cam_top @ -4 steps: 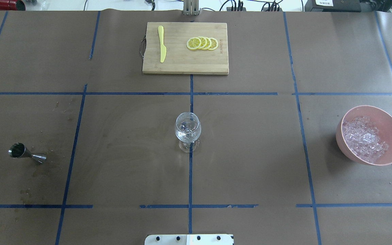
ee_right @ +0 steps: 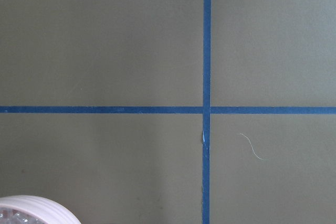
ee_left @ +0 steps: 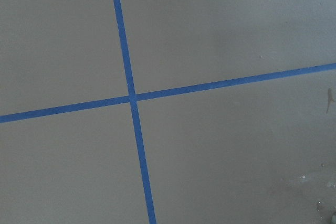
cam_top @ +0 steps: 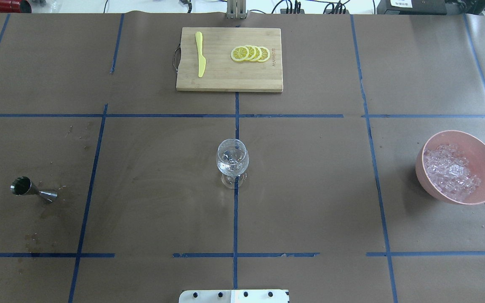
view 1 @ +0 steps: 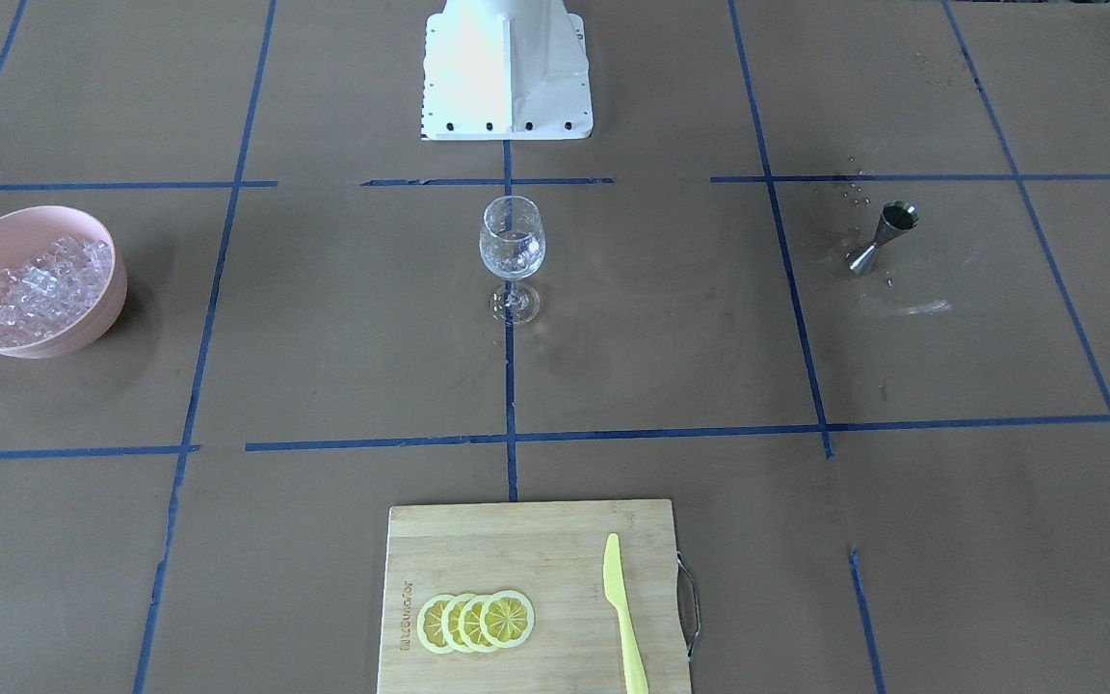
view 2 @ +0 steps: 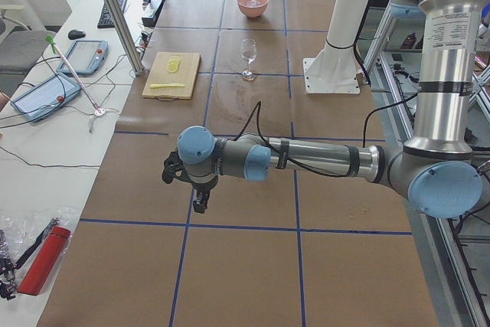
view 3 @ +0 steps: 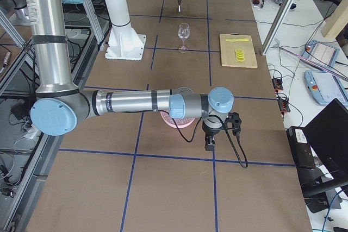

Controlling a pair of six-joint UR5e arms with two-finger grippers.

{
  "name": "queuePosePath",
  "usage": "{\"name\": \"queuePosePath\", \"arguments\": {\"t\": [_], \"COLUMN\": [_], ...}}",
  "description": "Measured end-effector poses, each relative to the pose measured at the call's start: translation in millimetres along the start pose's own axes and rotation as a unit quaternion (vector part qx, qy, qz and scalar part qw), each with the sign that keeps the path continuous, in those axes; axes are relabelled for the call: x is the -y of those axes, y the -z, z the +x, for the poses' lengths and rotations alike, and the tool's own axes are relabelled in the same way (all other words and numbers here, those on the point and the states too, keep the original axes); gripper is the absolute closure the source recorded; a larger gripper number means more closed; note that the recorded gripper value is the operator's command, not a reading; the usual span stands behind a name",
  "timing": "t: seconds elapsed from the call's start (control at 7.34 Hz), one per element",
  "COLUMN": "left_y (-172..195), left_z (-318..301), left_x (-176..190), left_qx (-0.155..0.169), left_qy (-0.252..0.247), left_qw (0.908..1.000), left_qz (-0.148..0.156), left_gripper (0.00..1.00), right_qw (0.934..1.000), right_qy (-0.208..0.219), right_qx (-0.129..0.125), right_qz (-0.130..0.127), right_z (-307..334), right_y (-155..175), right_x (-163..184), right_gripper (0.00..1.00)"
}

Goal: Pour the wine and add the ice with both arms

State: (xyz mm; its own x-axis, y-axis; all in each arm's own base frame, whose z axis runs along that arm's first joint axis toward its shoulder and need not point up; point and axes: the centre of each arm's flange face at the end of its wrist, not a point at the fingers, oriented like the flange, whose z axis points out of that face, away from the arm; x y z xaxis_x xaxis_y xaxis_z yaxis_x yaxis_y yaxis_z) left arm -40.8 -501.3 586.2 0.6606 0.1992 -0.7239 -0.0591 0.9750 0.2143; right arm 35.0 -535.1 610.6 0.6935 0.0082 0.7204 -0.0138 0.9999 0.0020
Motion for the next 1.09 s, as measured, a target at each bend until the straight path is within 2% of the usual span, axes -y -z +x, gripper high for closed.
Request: {"name": "queuePosePath", "arguments": {"t": [0.27,0.41,0.68,0.82,0.95,1.09], "left_y": [7,7,-3,-14,-24,-33], "left_z": [6,5,8,17,24,31], "left_x": [5,2,-12,-14,-14,-13], "left_qx": [0.011,0.012,0.013,0.011,0.027,0.065], "left_qy": [-0.019,-0.039,-0.096,-0.12,-0.143,-0.167], "left_qw": [0.9996,0.9985,0.9923,0.9893,0.9853,0.9779], "left_qz": [0.018,0.036,0.077,0.082,0.09,0.108], "left_gripper": [0.0,0.0,0.0,0.0,0.0,0.02], "right_qw": [1.0,1.0,0.9989,0.9972,0.9959,0.9956], "right_qy": [0.006,0.009,0.041,0.065,0.077,0.078], "right_qx": [0.001,0.0,0.0,0.001,0.003,0.006], "right_qz": [0.0,0.0,0.023,0.037,0.047,0.05], "right_z": [-7,-9,-10,-8,-6,-5], "right_y": [-1,-2,-7,-16,-22,-25], "right_x": [3,5,0,-9,-17,-21], "right_gripper": [0.0,0.0,0.0,0.0,0.0,0.0]}}
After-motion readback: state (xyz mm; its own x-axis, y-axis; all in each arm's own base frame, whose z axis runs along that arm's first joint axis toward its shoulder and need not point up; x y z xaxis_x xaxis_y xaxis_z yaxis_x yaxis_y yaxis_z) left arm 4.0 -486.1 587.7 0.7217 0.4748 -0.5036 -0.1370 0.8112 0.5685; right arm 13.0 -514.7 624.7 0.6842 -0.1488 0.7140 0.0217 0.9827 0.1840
